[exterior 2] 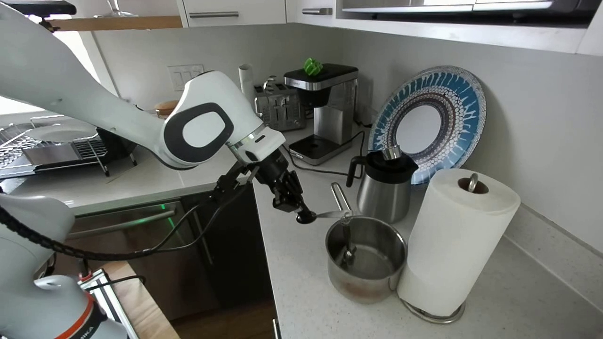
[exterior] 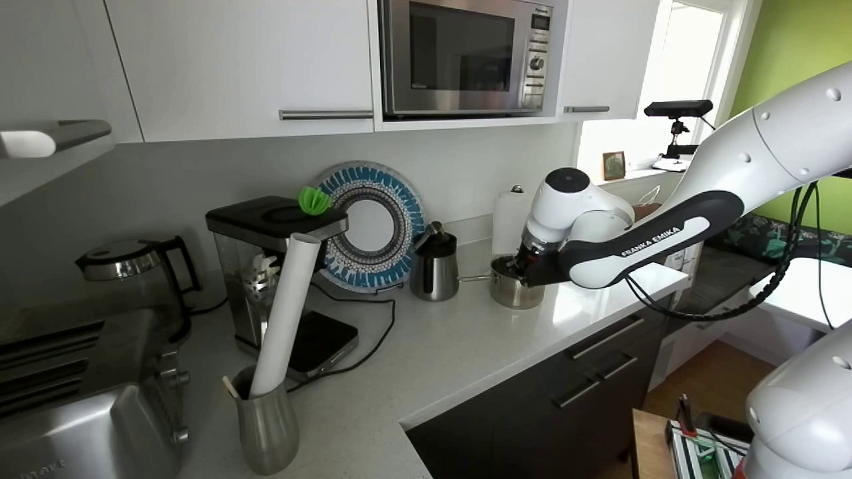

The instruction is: Pick up the silver spoons on the left and put them in the silver pot

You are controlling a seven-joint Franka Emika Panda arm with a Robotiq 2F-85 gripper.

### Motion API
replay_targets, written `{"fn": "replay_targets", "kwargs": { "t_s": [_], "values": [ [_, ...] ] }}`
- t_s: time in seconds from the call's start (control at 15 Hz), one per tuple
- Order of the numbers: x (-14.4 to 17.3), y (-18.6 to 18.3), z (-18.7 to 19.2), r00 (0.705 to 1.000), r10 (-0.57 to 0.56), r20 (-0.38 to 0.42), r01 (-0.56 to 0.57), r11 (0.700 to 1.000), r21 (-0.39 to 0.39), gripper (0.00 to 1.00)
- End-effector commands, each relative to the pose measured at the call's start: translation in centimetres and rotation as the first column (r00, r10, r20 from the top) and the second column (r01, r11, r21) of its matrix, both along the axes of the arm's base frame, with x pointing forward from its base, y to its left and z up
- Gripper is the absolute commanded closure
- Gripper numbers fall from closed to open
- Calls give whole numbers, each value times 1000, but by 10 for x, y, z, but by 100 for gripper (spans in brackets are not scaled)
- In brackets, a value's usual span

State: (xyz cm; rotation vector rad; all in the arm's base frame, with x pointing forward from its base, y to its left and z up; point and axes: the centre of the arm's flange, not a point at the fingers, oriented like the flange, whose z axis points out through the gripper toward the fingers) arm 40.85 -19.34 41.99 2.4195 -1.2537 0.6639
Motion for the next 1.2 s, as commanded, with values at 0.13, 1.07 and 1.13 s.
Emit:
{"fn": "replay_targets", "kwargs": {
  "t_s": [0.13, 1.07, 1.13],
  "values": [
    [15, 21, -26, 997, 41, -70, -37, 998, 59, 97],
    [70, 105, 31, 866, 496, 73, -499, 865, 47, 0],
    [61, 97, 14, 907, 417, 65, -420, 906, 47, 0]
  ]
}}
